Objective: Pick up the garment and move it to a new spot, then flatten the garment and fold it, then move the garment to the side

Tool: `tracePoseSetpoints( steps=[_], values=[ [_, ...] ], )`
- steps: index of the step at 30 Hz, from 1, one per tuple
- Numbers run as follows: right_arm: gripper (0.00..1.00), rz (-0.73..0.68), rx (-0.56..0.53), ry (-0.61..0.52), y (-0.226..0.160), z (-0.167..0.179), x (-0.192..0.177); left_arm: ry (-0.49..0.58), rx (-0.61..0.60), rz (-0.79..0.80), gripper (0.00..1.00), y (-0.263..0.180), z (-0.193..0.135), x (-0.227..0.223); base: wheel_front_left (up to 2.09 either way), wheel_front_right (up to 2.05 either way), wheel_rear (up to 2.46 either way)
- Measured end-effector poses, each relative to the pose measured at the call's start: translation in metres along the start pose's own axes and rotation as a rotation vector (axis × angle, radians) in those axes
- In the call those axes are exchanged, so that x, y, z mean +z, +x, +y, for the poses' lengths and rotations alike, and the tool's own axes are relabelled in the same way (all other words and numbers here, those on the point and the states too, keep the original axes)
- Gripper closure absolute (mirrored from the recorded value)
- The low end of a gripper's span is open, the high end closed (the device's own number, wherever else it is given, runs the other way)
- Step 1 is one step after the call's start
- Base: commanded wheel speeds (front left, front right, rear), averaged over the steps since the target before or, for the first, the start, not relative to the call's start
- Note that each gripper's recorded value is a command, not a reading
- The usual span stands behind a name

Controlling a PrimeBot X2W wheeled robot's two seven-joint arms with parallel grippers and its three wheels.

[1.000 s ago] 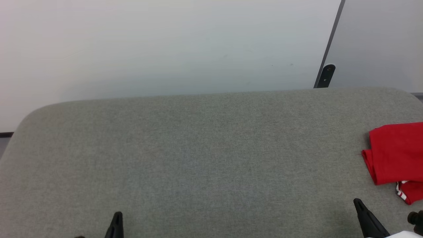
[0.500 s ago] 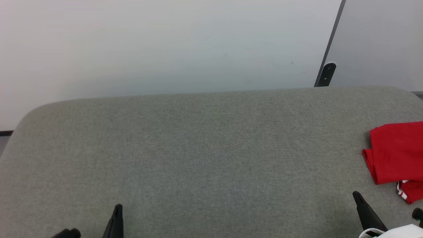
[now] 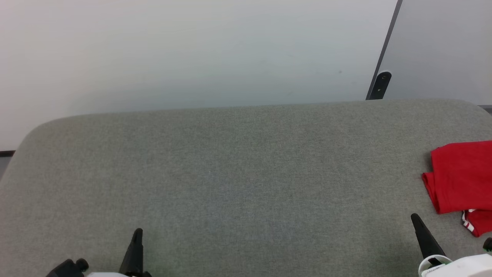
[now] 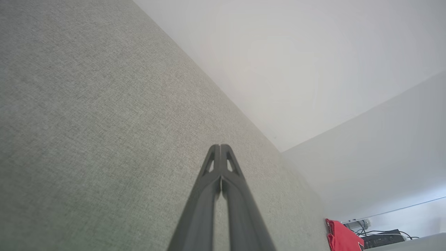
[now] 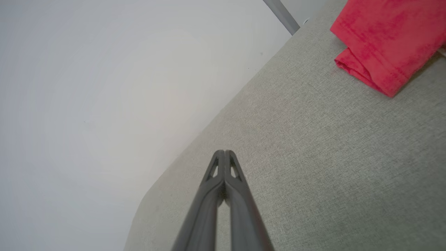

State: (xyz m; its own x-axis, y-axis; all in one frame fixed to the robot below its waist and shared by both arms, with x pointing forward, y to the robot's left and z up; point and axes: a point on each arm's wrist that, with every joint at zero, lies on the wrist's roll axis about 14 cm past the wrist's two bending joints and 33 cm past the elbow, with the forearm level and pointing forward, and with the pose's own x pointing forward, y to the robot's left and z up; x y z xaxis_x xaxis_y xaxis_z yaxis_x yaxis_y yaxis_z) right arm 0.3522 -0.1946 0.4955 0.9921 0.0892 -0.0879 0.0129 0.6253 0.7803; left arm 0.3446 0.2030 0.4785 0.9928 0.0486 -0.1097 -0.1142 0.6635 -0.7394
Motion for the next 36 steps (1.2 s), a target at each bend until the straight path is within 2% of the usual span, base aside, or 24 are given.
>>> tracePoseSetpoints(
  steps=[18,36],
  values=[
    [1.0,-0.034,0.016,0.193,0.01,0.003,0.005,-0.212,-0.013,0.011,1.0,0.011,-0.004,0.002,0.0,0.0,0.0],
    [1.0,-0.057,0.028,0.347,0.018,0.004,0.008,-0.381,-0.038,0.013,1.0,0.021,-0.011,0.006,0.0,0.0,0.0]
  ],
)
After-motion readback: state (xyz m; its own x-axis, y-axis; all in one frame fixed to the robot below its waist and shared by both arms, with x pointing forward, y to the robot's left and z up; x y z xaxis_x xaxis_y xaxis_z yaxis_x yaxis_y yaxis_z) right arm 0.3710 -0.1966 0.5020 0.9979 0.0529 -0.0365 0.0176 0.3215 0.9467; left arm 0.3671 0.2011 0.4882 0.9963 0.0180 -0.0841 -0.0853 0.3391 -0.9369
